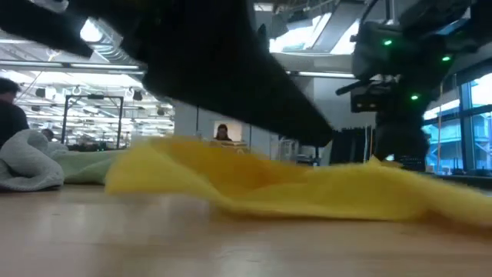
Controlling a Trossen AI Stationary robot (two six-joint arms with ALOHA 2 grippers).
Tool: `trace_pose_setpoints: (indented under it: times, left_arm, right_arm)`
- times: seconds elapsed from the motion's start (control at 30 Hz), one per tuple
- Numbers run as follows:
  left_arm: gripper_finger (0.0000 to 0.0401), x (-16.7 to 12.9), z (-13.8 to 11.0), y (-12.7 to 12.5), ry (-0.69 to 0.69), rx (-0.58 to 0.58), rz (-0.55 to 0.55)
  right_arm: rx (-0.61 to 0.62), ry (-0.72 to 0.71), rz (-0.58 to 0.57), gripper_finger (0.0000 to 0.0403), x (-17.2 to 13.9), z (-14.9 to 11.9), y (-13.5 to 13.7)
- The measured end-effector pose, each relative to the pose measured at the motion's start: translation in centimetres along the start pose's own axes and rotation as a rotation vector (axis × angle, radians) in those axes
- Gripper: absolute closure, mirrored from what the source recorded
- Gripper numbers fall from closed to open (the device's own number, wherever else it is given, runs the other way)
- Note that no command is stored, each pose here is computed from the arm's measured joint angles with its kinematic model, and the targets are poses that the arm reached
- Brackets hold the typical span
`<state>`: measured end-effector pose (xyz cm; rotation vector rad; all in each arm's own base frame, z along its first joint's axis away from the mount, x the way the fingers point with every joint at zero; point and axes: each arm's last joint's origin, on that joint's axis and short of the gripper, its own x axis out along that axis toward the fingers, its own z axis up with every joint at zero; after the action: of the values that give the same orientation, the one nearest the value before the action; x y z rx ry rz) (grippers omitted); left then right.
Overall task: Fold microfiber towels
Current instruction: Fold the yellow microfiber cloth
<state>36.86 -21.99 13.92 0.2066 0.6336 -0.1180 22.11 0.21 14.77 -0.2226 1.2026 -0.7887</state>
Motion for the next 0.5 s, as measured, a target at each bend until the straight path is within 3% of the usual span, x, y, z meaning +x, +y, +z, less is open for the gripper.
trace_pose_setpoints:
  times: [0.23, 0.37, 0.5]
  left_arm:
    - [0.0287, 0.0, -0.5, 0.1, 0.048, 0.016, 0.013]
    - [0.0287, 0.0, -0.7, 0.2, 0.064, 0.026, 0.035]
    - [0.0287, 0.1, -0.6, 0.6, 0.055, 0.054, 0.101]
  right_arm:
    - [-0.048, -0.089, -0.095, 0.0378, -1.2, 2.5, -1.1]
    - [-0.117, -0.185, -0.064, 0.0377, -3.9, 3.8, -1.6]
    - [-0.080, -0.289, -0.040, 0.0377, -6.9, 4.8, -3.0]
